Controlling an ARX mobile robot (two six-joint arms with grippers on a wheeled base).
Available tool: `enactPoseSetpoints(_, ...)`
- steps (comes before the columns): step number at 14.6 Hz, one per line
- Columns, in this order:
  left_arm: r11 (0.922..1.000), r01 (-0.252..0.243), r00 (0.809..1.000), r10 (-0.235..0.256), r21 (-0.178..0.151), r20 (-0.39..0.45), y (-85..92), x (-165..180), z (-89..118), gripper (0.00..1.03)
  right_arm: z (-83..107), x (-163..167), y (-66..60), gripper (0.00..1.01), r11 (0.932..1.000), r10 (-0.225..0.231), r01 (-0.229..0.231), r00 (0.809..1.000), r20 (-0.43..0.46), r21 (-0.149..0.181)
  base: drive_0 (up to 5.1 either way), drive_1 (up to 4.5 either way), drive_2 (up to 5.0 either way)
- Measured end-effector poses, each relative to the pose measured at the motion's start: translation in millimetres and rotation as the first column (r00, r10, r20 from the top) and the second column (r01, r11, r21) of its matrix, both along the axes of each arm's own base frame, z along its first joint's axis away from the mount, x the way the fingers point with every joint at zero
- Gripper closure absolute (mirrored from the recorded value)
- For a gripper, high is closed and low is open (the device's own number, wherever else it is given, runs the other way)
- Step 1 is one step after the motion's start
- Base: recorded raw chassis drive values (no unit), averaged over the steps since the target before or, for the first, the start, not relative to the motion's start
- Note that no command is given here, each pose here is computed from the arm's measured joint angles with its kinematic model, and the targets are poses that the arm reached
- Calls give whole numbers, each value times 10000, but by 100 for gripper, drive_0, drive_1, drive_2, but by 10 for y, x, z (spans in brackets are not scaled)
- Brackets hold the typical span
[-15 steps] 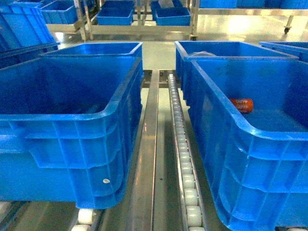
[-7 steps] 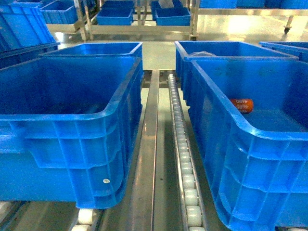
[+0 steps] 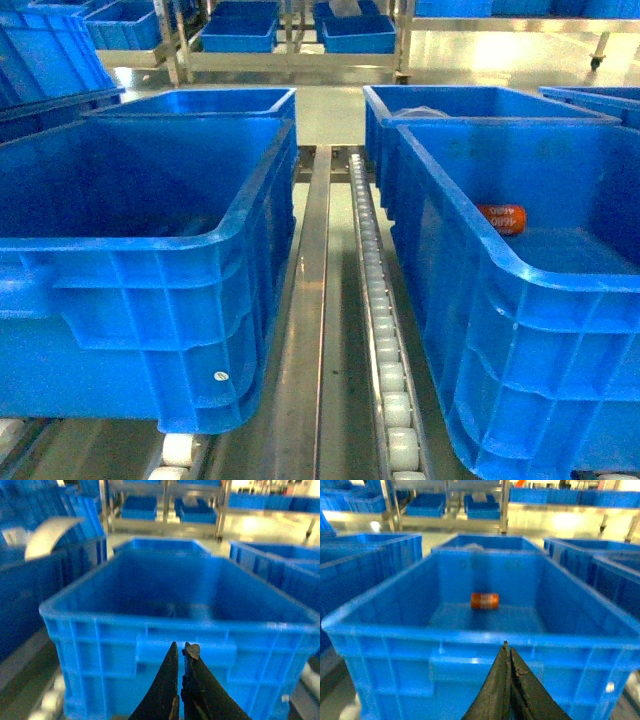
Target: Sort blue parts and orange caps into right shelf containers
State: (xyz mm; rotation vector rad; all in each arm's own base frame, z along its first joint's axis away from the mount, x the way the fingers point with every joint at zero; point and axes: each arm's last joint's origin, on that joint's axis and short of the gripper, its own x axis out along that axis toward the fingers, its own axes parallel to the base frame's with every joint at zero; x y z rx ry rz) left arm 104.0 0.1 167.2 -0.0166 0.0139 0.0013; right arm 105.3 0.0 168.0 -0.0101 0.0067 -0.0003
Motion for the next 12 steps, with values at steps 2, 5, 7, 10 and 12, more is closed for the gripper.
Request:
enactPoseSetpoints(2, 10000, -16, 9993, 15, 27, 370, 0, -69, 26, 101, 21, -83, 0, 100, 10000, 8, -8, 9994, 332, 15, 0, 0, 0)
enactPoseSetpoints(5, 10000, -30, 10000, 30, 27, 46, 1, -65, -18, 101, -17, -80, 0, 100, 10000, 4, -4, 10000, 15, 19, 0, 0, 0)
enactPoseSetpoints(7, 10000, -4, 10000, 3, 31, 76, 0, -65, -15, 101, -6, -81, 0, 100, 10000, 8, -8, 9999, 134, 19, 0, 0, 0)
enactPoseSetpoints(10, 10000, -4, 9998, 3, 31, 183, 0, -66, -5, 101, -4, -81, 0, 100, 10000, 8, -8, 9999, 145, 19, 0, 0, 0)
enactPoseSetpoints(12, 10000, -4, 9999, 3, 34, 149, 0, -65, -8, 101, -8, -81, 0, 100, 10000, 8, -8, 9999, 103, 19, 0, 0, 0)
